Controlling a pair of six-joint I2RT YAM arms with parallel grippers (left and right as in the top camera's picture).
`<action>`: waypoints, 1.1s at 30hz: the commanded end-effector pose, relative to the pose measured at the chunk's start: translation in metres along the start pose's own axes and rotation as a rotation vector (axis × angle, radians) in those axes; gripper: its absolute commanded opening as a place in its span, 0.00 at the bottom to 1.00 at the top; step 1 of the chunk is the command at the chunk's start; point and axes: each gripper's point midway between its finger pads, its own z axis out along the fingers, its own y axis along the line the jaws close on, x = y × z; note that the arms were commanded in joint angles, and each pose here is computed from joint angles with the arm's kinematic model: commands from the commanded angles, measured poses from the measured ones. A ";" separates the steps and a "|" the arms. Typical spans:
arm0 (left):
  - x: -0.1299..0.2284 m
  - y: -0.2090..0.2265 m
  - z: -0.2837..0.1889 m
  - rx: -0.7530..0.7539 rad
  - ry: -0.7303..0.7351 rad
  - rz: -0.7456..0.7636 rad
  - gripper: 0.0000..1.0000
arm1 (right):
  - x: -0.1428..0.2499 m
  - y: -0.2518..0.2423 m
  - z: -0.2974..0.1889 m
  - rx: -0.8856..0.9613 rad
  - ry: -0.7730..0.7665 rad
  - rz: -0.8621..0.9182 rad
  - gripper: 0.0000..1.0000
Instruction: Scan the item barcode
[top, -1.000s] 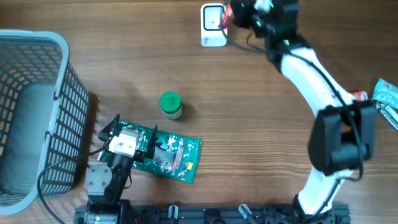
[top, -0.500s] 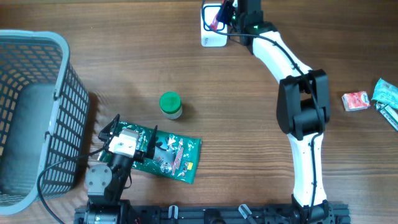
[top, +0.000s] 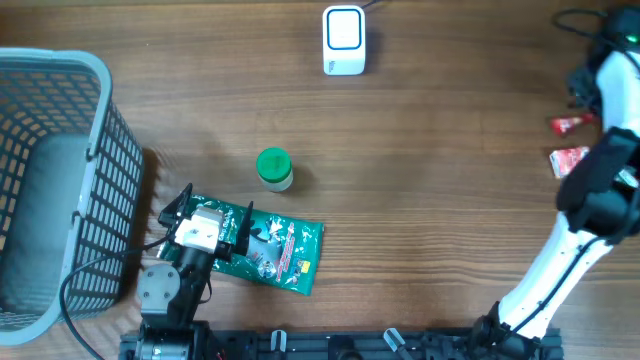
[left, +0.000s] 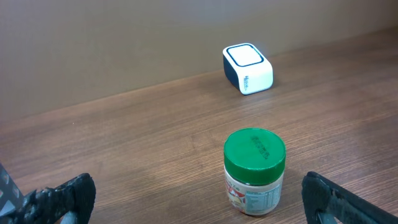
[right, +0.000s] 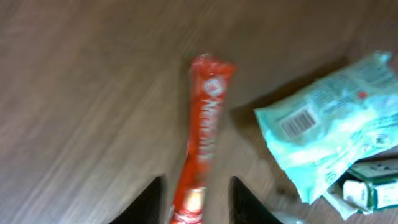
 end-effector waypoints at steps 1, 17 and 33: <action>0.001 -0.003 0.000 0.016 -0.002 -0.006 1.00 | -0.007 0.015 -0.054 -0.238 0.040 0.009 0.92; 0.001 -0.003 0.000 0.016 -0.002 -0.006 1.00 | 0.305 0.119 -0.339 -0.657 0.635 -0.478 1.00; 0.001 -0.003 0.000 0.016 -0.002 -0.006 1.00 | 0.465 0.176 -0.367 -0.403 0.749 0.046 1.00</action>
